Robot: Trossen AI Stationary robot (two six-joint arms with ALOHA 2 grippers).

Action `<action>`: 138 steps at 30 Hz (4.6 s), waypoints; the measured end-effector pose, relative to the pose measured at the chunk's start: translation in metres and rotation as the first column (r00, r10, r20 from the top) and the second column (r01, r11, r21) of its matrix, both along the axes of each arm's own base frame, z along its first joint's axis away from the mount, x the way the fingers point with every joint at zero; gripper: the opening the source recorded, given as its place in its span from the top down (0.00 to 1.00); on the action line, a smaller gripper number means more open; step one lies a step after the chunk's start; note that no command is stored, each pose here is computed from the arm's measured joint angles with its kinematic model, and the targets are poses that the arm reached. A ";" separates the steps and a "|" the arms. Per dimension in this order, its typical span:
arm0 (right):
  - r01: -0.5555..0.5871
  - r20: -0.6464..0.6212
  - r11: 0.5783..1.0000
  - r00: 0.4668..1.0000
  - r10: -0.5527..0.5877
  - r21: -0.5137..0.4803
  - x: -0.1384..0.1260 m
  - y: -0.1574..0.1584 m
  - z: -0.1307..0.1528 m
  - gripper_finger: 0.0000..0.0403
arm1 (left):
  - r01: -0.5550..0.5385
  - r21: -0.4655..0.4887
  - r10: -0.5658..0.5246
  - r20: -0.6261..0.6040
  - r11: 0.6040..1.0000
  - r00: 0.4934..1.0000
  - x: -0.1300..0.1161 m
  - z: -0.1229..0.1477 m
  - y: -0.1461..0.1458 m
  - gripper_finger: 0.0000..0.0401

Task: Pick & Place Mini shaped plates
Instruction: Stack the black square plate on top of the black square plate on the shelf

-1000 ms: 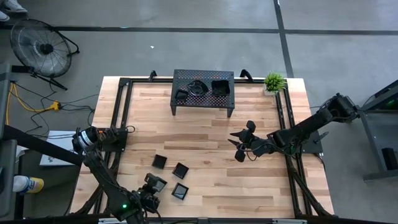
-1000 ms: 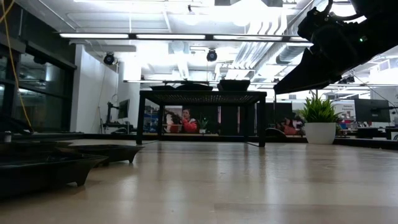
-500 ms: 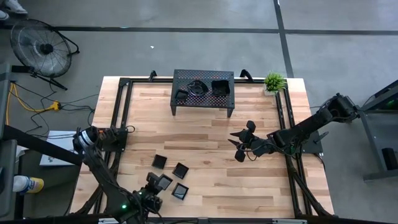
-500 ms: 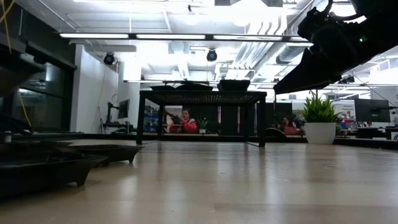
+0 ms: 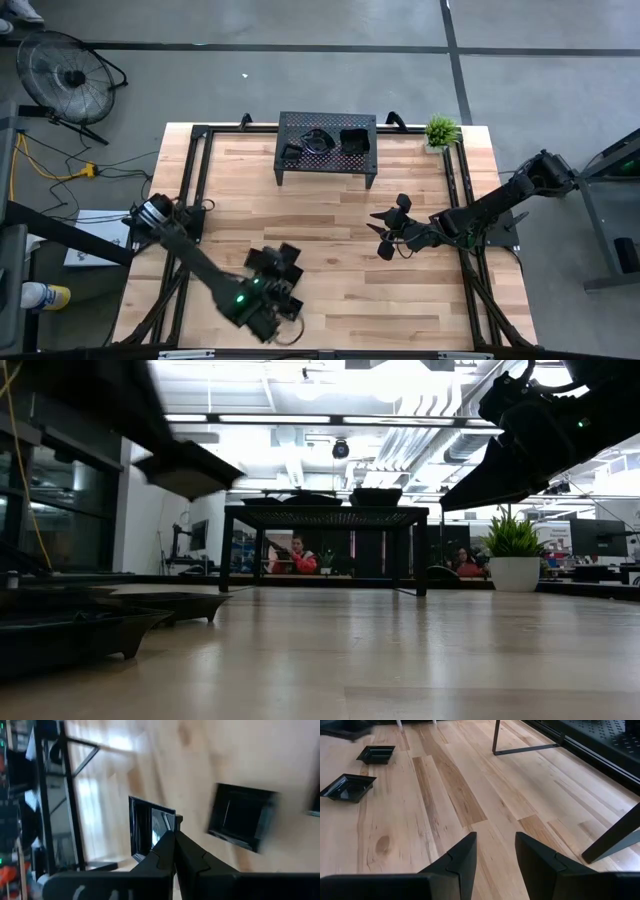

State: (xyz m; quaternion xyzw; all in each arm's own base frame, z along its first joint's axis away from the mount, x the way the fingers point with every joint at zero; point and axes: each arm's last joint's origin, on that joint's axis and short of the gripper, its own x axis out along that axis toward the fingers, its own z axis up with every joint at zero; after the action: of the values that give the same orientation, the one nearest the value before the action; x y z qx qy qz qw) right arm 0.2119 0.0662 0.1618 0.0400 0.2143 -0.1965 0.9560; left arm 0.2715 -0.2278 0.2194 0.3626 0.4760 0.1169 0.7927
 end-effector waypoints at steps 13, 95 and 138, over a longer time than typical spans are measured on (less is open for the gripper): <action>0.002 -0.007 1.000 1.000 -0.002 -0.005 0.000 0.000 -0.001 0.68 | -0.123 0.103 0.131 -0.076 0.987 0.988 0.046 0.004 0.070 1.00; -0.006 -0.036 0.999 0.999 0.005 -0.033 -0.001 -0.001 -0.002 0.68 | -0.281 0.241 0.330 -0.196 0.929 0.923 0.056 0.053 0.270 1.00; -0.004 -0.034 1.000 0.999 0.003 -0.028 -0.001 -0.001 -0.002 0.68 | -0.280 0.183 0.315 -0.201 0.942 0.928 0.057 0.047 0.280 1.00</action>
State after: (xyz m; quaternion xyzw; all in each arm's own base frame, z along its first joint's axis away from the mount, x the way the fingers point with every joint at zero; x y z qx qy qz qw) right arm 0.2104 0.0655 0.1596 0.0231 0.2277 -0.1985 0.9530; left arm 0.3285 0.0520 0.2665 0.3559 0.6030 0.2293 0.6762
